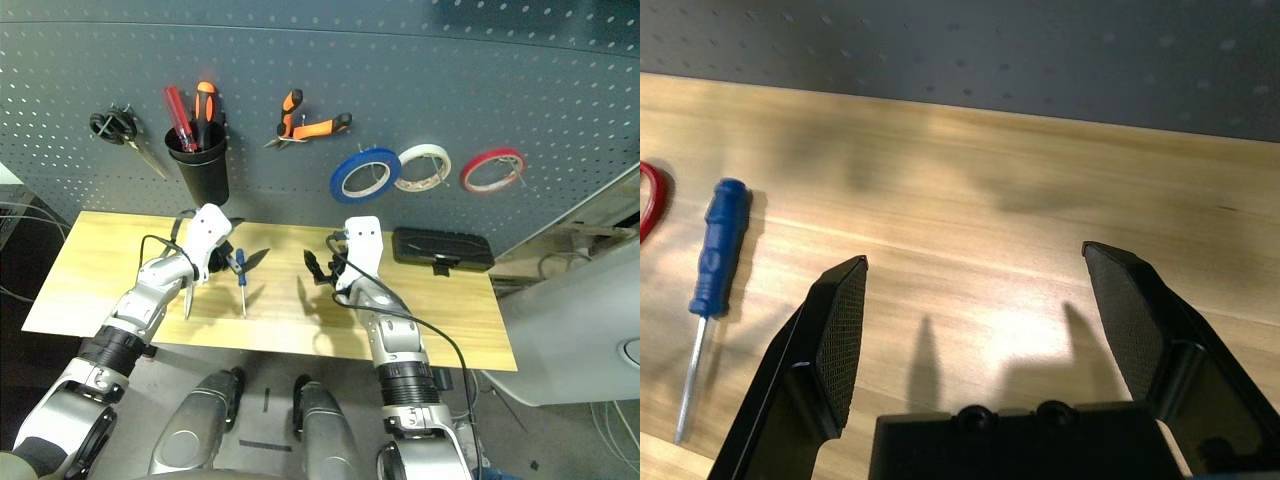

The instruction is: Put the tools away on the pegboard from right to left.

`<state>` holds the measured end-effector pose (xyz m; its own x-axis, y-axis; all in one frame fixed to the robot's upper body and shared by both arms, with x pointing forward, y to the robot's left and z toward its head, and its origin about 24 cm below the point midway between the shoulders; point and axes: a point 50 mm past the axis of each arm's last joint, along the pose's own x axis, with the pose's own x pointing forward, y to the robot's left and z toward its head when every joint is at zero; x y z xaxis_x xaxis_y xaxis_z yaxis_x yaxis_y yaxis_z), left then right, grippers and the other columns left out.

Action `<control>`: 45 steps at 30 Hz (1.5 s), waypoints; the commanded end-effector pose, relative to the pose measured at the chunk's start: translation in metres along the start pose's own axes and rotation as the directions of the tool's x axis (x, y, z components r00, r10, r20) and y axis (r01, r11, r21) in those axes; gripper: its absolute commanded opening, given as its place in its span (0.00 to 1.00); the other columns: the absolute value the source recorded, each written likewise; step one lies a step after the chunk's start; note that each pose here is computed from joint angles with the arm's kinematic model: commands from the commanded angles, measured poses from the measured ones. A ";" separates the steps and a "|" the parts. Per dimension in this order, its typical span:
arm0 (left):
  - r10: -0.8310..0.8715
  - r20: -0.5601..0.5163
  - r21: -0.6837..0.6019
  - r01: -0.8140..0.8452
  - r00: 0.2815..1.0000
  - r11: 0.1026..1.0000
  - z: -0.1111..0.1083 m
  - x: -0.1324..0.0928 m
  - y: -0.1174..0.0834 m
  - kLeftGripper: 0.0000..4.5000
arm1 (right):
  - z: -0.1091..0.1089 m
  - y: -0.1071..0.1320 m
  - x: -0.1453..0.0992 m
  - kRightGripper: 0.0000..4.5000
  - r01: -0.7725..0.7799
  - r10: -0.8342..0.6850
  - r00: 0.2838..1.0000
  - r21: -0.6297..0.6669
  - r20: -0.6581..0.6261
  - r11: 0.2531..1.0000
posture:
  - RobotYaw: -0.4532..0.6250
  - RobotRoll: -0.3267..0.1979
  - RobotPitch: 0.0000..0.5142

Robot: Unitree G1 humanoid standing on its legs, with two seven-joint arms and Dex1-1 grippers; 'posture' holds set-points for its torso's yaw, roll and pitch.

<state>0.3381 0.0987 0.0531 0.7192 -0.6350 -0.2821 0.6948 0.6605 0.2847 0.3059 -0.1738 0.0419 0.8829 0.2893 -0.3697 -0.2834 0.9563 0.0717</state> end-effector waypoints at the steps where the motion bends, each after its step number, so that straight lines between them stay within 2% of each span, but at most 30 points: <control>1: 0.010 -0.140 -0.060 -0.019 0.990 0.998 -0.022 0.007 -0.003 1.00 | -0.009 0.007 -0.002 0.99 -0.071 0.071 0.995 0.000 -0.064 0.997 | 0.57 0.62 0.50; 5: 0.060 -0.247 -0.129 -0.094 0.967 0.987 -0.035 0.015 -0.002 1.00 | -0.010 0.016 -0.003 0.99 -0.137 0.133 0.985 -0.031 -0.106 0.990 | 0.55 0.62 0.51; 14: 0.080 -0.378 -0.182 -0.159 0.922 0.970 -0.052 0.019 -0.006 1.00 | 0.001 0.039 -0.006 0.99 -0.209 0.205 0.975 -0.041 -0.090 0.977 | 0.51 0.62 0.52; 21: 0.026 -0.442 -0.261 -0.156 0.897 0.953 -0.063 0.022 -0.025 1.00 | 0.010 0.047 -0.008 0.99 -0.223 0.219 0.973 -0.041 -0.072 0.974 | 0.47 0.62 0.53; 28: -0.018 -0.551 -0.326 -0.196 0.834 0.925 -0.083 0.016 -0.043 1.00 | 0.021 0.054 -0.007 0.99 -0.229 0.227 0.973 -0.038 -0.041 0.973 | 0.43 0.62 0.51; 32: -0.002 -0.579 -0.324 -0.228 0.815 0.918 -0.090 0.012 -0.045 0.80 | 0.029 0.056 -0.008 1.00 -0.235 0.234 0.972 -0.047 -0.019 0.971 | 0.41 0.62 0.49; 37: 0.046 -0.567 -0.308 -0.264 0.822 0.914 -0.090 0.011 -0.040 0.41 | 0.037 0.051 -0.009 1.00 -0.244 0.244 0.970 -0.063 -0.006 0.968 | 0.42 0.62 0.47; 41: 0.087 -0.493 -0.295 -0.261 0.866 0.919 -0.083 0.012 -0.031 0.11 | 0.038 0.044 -0.009 1.00 -0.240 0.240 0.971 -0.076 -0.004 0.968 | 0.45 0.62 0.45; 43: 0.111 -0.402 -0.289 -0.241 0.909 0.926 -0.072 0.015 -0.023 0.11 | 0.042 0.040 -0.012 1.00 -0.252 0.253 0.967 -0.087 0.004 0.964 | 0.45 0.62 0.45; 45: 0.106 -0.267 -0.263 -0.178 0.958 0.948 -0.059 0.016 -0.018 0.11 | 0.046 0.037 -0.016 1.00 -0.279 0.282 0.959 -0.098 0.012 0.955 | 0.47 0.62 0.45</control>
<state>0.3370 0.1031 -0.0150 0.7528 -0.3742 -0.5415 0.4900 0.8679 0.0814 0.3009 -0.1398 0.0916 0.7855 0.5214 -0.3334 -0.5325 0.8439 0.0652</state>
